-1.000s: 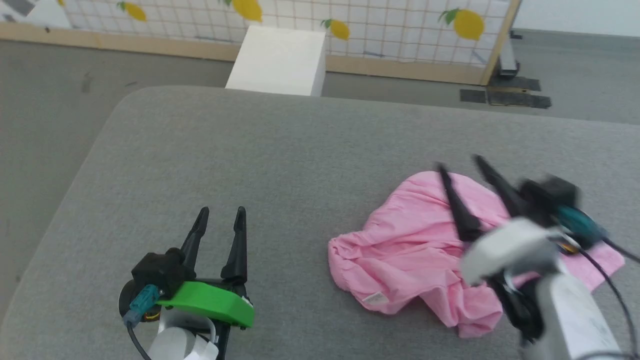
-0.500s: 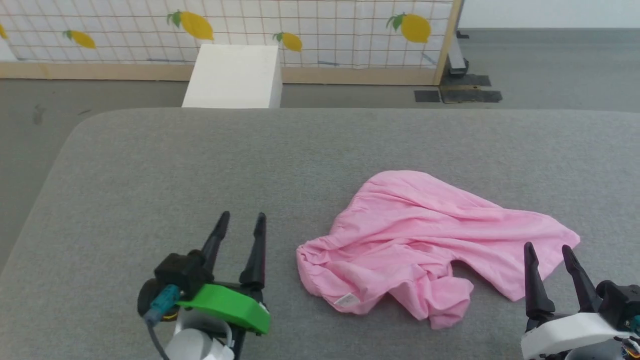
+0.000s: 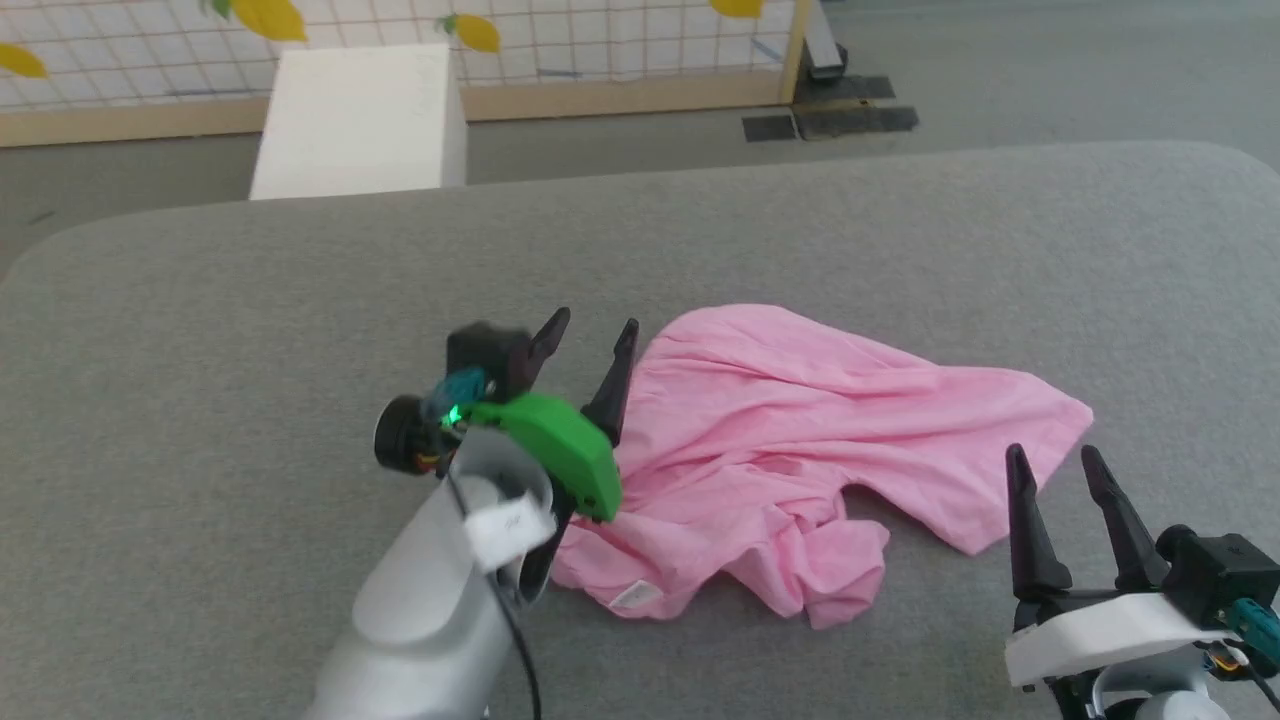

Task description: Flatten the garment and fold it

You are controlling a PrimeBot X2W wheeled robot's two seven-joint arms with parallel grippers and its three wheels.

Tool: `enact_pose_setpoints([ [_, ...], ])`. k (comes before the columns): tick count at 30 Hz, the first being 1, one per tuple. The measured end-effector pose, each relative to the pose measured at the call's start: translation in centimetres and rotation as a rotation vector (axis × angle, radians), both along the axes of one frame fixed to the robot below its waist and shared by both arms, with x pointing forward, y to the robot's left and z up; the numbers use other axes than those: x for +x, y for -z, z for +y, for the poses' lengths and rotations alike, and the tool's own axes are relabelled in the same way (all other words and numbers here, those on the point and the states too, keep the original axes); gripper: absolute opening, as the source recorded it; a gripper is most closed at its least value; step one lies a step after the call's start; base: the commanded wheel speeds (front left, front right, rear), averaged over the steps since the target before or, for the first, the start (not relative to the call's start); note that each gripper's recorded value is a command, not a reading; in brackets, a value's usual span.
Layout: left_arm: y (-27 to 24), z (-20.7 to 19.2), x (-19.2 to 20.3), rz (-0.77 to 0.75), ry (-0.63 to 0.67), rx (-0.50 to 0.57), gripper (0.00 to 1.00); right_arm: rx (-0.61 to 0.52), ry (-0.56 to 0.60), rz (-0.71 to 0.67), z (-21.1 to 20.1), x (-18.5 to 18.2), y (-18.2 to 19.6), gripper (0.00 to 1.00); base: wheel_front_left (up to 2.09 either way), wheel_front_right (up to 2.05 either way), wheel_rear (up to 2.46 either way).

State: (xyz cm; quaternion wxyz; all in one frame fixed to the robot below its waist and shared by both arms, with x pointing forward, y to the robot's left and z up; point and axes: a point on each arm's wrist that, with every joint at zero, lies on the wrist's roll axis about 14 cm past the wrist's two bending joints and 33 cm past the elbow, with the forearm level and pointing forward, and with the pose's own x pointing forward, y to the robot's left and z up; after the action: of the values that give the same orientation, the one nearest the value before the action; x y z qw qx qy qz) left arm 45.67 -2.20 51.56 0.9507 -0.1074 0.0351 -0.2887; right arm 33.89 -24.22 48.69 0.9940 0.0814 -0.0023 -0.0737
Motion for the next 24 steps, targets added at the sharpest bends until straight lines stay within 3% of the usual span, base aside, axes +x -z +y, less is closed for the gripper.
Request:
enact_pose_setpoints([
  [6,4.9,-2.5,1.7,0.237,0.065,0.174,1.0,-0.003,0.024,0.013,-0.7,-0.1,0.4,1.0,0.0,0.0,0.0],
  [12,11.2,-2.9,0.5,0.515,0.13,0.398,1.0,-0.008,0.047,0.036,-1.3,-0.3,1.0,1.0,0.0,0.0,0.0],
  [16,13.1,-2.7,-0.3,0.624,0.164,0.498,1.0,-0.011,0.054,0.045,-1.5,-0.5,1.3,1.0,0.0,0.0,0.0],
  [17,13.3,-2.6,-0.3,0.636,0.165,0.518,0.62,-0.011,0.053,0.045,-1.4,-0.5,1.3,1.0,0.0,0.0,0.0],
  [18,13.3,-2.4,-0.2,0.634,0.165,0.538,0.1,-0.011,0.051,0.045,-1.4,-0.4,1.3,1.0,0.0,0.0,0.0],
  [19,13.2,-2.3,-0.1,0.622,0.158,0.546,0.0,-0.01,0.047,0.042,-1.3,-0.3,1.2,1.0,0.0,0.0,0.0],
  [24,11.1,-1.2,2.1,0.49,0.036,0.431,0.0,-0.006,0.026,0.031,-0.7,0.2,1.0,1.0,0.0,0.0,0.0],
])
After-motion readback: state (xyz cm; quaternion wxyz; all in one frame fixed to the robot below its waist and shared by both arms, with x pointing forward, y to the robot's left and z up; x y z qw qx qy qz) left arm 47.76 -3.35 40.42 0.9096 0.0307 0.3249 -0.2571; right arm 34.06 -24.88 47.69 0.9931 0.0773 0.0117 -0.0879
